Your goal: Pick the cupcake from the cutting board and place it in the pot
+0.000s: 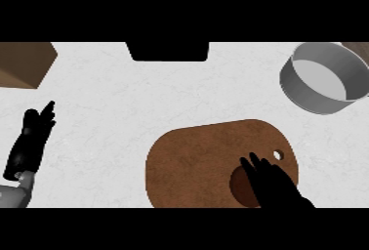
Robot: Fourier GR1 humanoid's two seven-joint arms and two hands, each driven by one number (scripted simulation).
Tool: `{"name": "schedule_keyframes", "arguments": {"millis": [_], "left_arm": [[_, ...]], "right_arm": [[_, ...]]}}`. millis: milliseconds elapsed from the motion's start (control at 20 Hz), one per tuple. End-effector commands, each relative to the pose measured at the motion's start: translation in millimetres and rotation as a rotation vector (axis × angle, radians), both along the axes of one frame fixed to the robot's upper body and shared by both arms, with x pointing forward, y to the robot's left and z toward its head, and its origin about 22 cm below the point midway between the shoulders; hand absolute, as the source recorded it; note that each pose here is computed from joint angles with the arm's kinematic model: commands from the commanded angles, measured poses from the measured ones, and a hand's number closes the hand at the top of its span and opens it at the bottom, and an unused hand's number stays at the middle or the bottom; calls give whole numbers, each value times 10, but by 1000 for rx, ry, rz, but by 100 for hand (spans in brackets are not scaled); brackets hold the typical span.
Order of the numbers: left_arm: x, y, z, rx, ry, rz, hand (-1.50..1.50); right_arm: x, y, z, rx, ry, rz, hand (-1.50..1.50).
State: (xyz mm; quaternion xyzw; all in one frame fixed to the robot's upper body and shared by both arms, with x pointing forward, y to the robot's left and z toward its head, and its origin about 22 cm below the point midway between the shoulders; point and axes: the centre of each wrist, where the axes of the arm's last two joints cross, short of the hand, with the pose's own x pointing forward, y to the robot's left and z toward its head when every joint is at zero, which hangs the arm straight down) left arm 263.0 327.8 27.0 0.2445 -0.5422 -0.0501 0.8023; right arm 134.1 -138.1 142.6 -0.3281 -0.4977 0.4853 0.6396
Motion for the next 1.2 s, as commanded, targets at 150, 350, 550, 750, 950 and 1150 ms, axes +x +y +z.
{"name": "schedule_keyframes", "arguments": {"millis": [150, 350, 550, 750, 950, 1150], "left_arm": [[-45, 52, 11, 6, -4, 5, 0], [103, 39, 37, -10, 12, 4, 0], [-93, 156, -112, 15, 9, 6, 0], [-47, 24, -62, 2, 11, -3, 0], [-126, 113, -207, -8, -1, -5, 0], [62, 164, 12, -17, 3, 7, 0]], "right_arm": [[62, 7, 51, -62, 106, -113, -150], [166, 50, -17, -78, 116, -108, -150], [176, 151, -100, -75, 128, -116, -150], [283, 223, -285, -84, 121, -94, -150], [433, 324, -423, -120, 97, -96, -150], [480, 95, -288, -140, 149, -129, -150]]}}
